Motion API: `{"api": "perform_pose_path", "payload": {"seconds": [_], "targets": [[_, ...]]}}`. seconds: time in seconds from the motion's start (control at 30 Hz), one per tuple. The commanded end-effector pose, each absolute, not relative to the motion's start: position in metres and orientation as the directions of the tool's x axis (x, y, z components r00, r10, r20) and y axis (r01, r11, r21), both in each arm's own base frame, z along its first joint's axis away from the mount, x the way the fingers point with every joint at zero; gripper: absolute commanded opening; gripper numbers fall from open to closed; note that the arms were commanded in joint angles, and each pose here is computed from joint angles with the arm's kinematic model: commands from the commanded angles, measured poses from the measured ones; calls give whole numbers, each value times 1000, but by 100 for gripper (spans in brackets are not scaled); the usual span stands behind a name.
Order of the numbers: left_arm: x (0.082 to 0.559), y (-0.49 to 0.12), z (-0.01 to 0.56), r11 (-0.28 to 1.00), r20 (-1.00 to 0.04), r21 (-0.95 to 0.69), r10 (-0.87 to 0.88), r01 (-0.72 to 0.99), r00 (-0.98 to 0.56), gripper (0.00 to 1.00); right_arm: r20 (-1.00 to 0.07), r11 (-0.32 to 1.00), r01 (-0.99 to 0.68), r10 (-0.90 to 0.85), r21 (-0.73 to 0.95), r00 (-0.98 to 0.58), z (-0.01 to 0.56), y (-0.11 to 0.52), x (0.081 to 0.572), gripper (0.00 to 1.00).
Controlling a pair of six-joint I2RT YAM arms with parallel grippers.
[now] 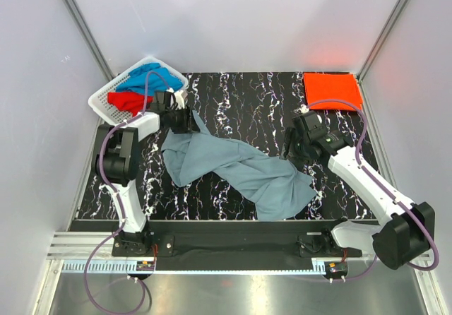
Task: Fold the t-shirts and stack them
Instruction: Flatten the tshirt out
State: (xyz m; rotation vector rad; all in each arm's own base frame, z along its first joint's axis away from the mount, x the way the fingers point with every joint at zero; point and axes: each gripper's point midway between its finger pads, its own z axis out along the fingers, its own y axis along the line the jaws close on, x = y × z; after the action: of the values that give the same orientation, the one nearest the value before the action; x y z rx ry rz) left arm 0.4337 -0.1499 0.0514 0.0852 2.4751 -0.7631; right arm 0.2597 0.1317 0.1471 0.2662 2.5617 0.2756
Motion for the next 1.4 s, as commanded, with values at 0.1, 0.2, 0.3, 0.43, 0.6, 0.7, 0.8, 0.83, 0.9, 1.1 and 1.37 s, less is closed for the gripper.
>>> {"api": "perform_pose_path", "payload": {"seconds": [0.1,0.2,0.3,0.43,0.6,0.7,0.8,0.83,0.9,1.1,1.37], "targets": [[446,-158,69,822,-584,-480,-38,307,-811,45,-560,957,86,233,276,-795,169,135,268,63],[447,-158,72,822,-591,-478,-40,310,-806,42,-554,956,85,233,279,-799,167,136,268,63],[445,-162,74,808,-586,-496,-43,316,-809,37,-547,952,84,239,293,-802,169,139,269,63],[441,-170,82,786,-587,-523,-52,329,-808,27,-533,947,99,257,306,-806,169,141,267,63],[437,-171,84,786,-575,-526,-48,324,-817,22,-541,943,101,267,317,-798,176,140,264,63],[438,-169,76,793,-557,-517,-26,322,-830,41,-535,941,107,273,320,-800,178,139,261,63],[438,-165,68,811,-546,-497,-14,310,-838,45,-534,933,104,286,345,-795,183,141,259,63],[439,-163,68,818,-551,-485,-12,309,-834,45,-532,931,102,288,351,-796,184,142,258,63],[438,-161,66,822,-555,-475,-3,313,-832,40,-532,928,103,293,357,-795,185,142,256,63],[437,-164,71,814,-562,-490,-19,314,-827,21,-539,929,112,299,352,-787,186,139,256,64],[439,-157,63,836,-554,-456,0,304,-833,39,-526,916,119,322,383,-787,190,141,250,64]]}}
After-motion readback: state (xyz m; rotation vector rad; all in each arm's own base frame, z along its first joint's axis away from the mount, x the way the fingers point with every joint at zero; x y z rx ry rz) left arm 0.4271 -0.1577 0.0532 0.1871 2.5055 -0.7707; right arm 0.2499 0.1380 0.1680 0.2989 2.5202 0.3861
